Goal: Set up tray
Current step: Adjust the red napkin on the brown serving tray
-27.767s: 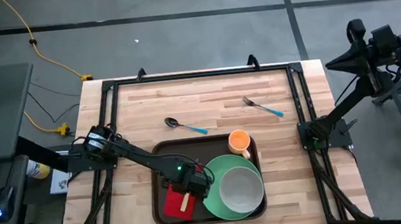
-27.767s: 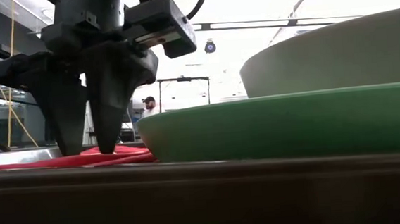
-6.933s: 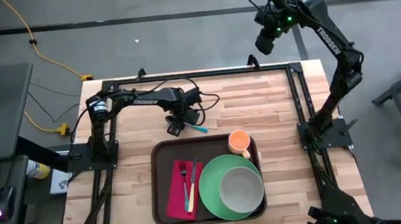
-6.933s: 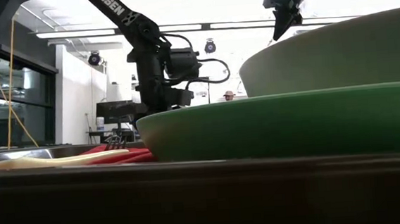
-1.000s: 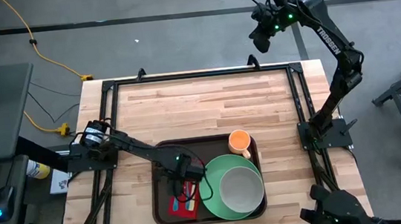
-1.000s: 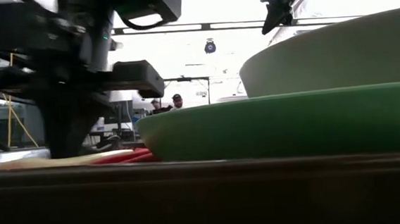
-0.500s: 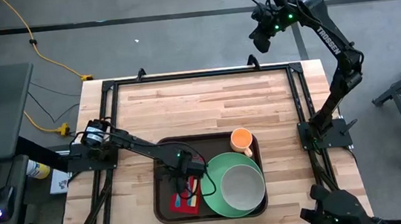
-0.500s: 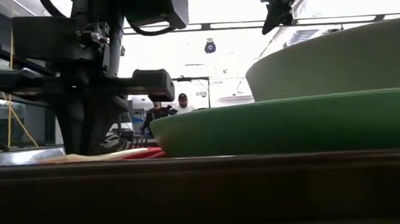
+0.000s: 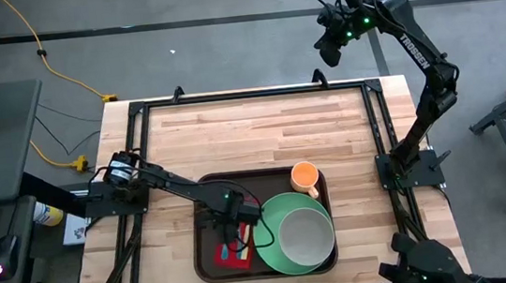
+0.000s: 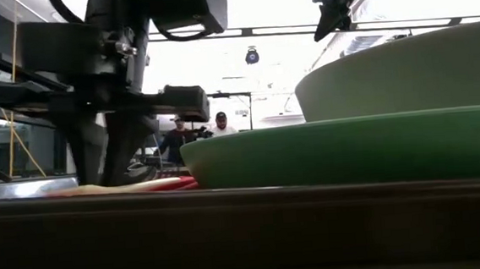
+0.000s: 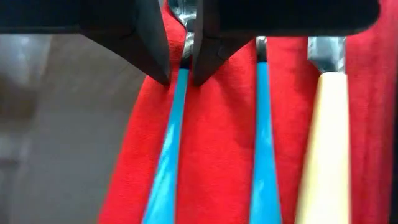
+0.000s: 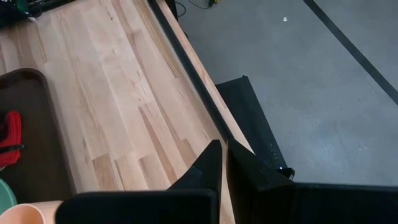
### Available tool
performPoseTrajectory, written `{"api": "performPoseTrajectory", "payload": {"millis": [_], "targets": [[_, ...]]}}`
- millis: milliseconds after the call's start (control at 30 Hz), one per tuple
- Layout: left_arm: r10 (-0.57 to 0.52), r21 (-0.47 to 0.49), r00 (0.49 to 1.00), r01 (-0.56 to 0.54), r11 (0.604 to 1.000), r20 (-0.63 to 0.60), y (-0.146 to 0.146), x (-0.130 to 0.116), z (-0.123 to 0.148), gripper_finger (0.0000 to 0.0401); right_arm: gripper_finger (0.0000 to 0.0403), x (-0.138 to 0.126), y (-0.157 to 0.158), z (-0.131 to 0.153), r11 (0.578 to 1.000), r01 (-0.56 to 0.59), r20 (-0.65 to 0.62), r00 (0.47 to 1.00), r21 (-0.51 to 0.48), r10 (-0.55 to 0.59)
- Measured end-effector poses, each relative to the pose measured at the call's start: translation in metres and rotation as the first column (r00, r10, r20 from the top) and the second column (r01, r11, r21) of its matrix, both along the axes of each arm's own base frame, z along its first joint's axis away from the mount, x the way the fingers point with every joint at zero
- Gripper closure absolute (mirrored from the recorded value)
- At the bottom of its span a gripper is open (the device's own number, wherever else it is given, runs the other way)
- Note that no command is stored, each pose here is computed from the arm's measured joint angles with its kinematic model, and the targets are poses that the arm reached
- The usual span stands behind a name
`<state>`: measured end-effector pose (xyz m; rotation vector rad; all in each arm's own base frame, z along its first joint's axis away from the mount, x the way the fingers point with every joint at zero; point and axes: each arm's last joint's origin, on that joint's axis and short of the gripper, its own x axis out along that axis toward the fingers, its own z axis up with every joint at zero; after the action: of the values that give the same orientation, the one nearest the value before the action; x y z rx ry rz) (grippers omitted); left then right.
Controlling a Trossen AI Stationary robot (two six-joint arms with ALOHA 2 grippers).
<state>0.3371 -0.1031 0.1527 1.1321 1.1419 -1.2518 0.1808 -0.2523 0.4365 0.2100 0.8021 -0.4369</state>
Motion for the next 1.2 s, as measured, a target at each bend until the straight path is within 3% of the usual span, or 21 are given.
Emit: {"api": "performPoseTrajectory", "payload": {"millis": [167,433,633,767,833,900,1033,1200], "targets": [[0.004,0.081,0.997,-0.011,0.997,0.08,0.0,0.011,0.013,0.03,0.0403,0.0,0.0,0.0,1.0,0.0,0.002,1.0,-0.003,0.0],[0.014,0.093,0.998,-0.019,0.996,0.054,0.0,0.012,0.025,0.03,0.0403,0.0,0.0,0.0,1.0,0.0,0.002,1.0,-0.003,0.0],[0.132,0.193,0.991,-0.135,0.972,0.027,0.004,0.008,0.03,0.03,0.0403,0.0,0.0,0.0,1.0,-0.005,0.0,1.0,-0.007,0.005],[0.328,0.201,0.942,-0.334,0.921,0.065,0.011,0.01,0.031,0.03,0.0403,0.0,0.0,0.0,1.0,-0.006,0.0,1.0,-0.009,0.006],[0.471,0.188,0.878,-0.479,0.858,0.084,0.017,0.012,0.031,0.03,0.0403,0.0,0.0,0.0,1.0,-0.008,0.0,1.0,-0.012,0.008],[0.622,0.172,0.776,-0.629,0.758,0.102,0.024,0.015,0.031,0.03,0.0403,0.0,0.0,0.0,1.0,-0.012,-0.002,1.0,-0.015,0.012],[0.861,0.157,0.496,-0.864,0.478,0.113,0.039,0.014,0.034,0.03,0.0403,0.0,0.0,0.0,1.0,-0.017,-0.004,1.0,-0.02,0.017],[0.983,0.108,0.16,-0.983,0.15,0.087,0.045,0.01,0.045,0.0319,0.0403,0.0,0.0,0.0,1.0,-0.018,-0.004,1.0,-0.021,0.018]]}}
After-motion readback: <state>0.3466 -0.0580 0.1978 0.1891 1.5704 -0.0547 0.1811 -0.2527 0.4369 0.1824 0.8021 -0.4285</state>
